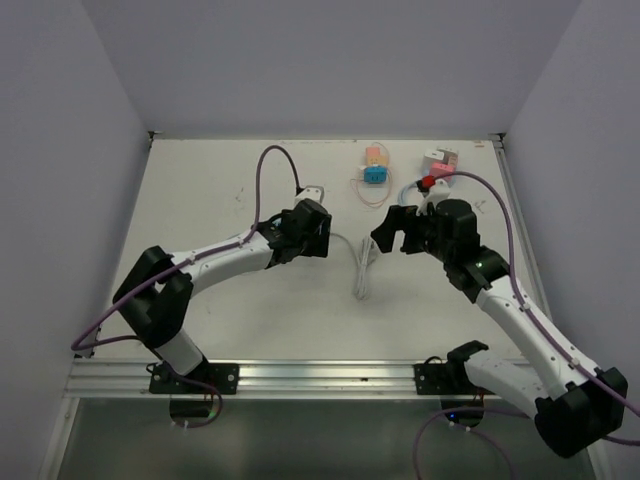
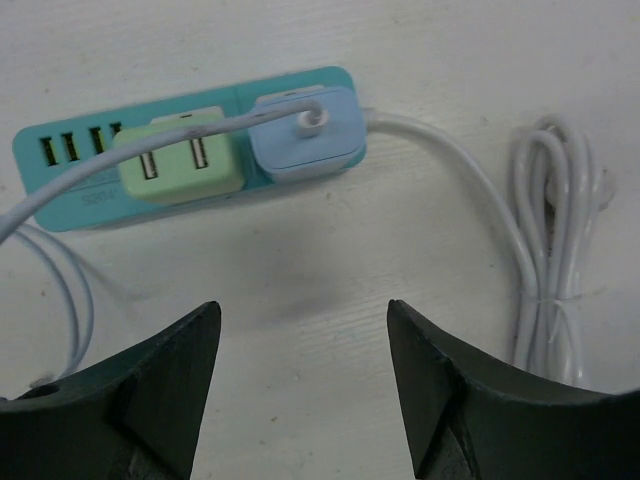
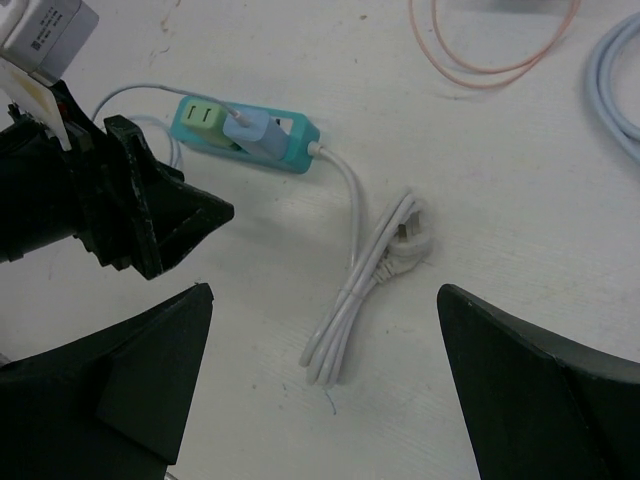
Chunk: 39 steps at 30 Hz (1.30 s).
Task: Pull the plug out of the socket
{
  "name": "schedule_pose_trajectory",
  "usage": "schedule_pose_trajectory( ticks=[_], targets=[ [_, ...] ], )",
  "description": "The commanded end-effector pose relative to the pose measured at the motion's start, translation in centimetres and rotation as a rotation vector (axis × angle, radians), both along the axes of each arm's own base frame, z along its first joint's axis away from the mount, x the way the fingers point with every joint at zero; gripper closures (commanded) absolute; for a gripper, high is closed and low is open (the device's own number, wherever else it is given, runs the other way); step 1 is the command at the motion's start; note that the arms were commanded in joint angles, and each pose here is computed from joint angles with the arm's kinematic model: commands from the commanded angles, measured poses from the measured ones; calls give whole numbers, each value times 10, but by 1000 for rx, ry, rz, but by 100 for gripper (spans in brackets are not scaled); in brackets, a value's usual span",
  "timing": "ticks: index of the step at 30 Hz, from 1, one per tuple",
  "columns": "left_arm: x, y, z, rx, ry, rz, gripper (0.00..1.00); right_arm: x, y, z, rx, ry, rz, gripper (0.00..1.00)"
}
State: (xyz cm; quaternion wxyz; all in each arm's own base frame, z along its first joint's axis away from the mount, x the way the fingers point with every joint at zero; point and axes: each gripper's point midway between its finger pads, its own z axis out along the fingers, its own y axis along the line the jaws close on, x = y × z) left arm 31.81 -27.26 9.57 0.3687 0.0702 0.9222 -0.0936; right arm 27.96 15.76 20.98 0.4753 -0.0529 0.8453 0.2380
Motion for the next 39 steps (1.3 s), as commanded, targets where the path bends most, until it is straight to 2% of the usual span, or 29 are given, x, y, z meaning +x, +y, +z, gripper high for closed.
schedule_pose_trajectory(
  ticks=[1, 4, 7, 9, 10, 12, 15, 17, 19, 24, 29, 39],
  targets=[
    [16, 13, 25, -97, -71, 66, 29, 22, 27, 28, 90, -29, 38, 1],
    [17, 22, 20, -84, -78, 83, 29, 40, 48, 16, 118, 28, 80, 1],
    [21, 29, 15, -69, -87, 99, 29, 63, 56, -1, 138, 84, 33, 1],
    [23, 32, 11, -56, -93, 111, 28, 81, 66, 5, 165, 52, 39, 1],
    [27, 35, 11, -55, -101, 121, 29, 92, 72, -12, 153, 88, 39, 3],
    [31, 41, 11, -41, -121, 138, 29, 108, 81, -8, 159, 86, 49, 9],
    [38, 45, 13, -43, -136, 152, 29, 130, 93, -32, 141, 131, 58, 18],
    [43, 46, 13, -40, -145, 157, 29, 138, 101, -55, 131, 176, 78, 23],
    [46, 48, 12, -34, -152, 163, 30, 145, 112, -59, 159, 173, 109, 25],
    [54, 51, 11, -33, -173, 178, 31, 151, 133, -101, 197, 265, 176, 34],
    [62, 53, 4, -24, -188, 200, 33, 150, 143, -120, 226, 297, 223, 42],
    [74, 50, -5, -37, -209, 238, 35, 145, 145, -140, 224, 311, 250, 46]
  ],
)
